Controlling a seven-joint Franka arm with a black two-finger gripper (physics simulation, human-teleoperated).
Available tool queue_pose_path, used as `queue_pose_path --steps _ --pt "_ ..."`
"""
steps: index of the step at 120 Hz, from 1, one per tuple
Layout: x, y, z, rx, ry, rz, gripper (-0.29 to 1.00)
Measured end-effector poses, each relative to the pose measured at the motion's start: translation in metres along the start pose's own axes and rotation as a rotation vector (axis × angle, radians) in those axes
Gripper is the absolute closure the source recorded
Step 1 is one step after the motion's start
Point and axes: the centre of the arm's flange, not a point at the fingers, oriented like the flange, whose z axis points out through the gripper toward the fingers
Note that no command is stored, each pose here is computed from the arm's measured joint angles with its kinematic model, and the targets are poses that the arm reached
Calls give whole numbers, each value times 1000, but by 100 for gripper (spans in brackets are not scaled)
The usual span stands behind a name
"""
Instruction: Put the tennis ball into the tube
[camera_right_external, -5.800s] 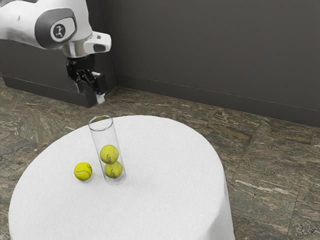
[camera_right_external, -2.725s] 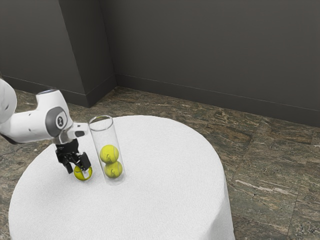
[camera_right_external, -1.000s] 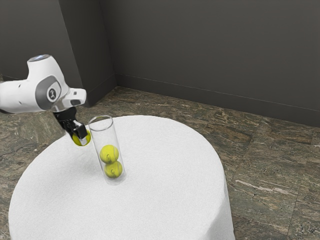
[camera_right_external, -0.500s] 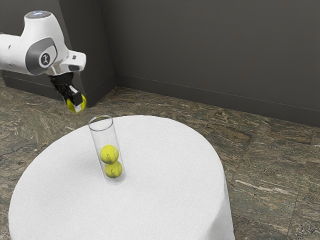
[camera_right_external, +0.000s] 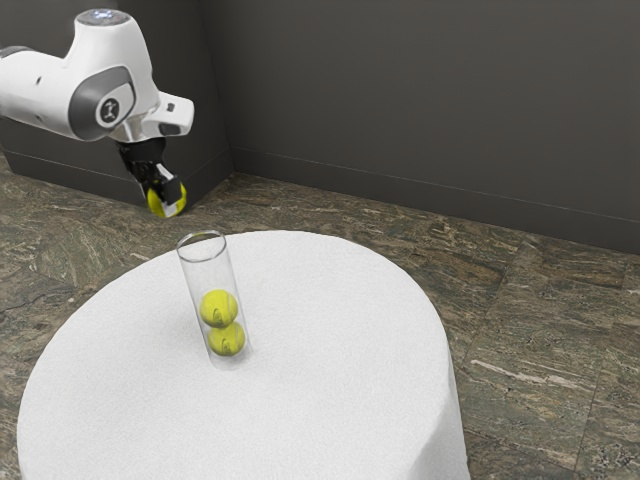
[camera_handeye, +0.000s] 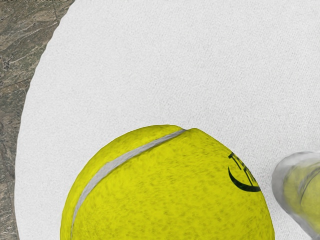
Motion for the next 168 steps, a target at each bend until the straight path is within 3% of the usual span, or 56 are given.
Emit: queue_pose_path --steps 50,81,116,168 --pt "29 34 -14 41 21 56 38" --pt "52 104 -33 61 54 165 39" --pt "56 171 -41 34 28 236 39" --pt "39 131 -36 -11 -2 145 40"
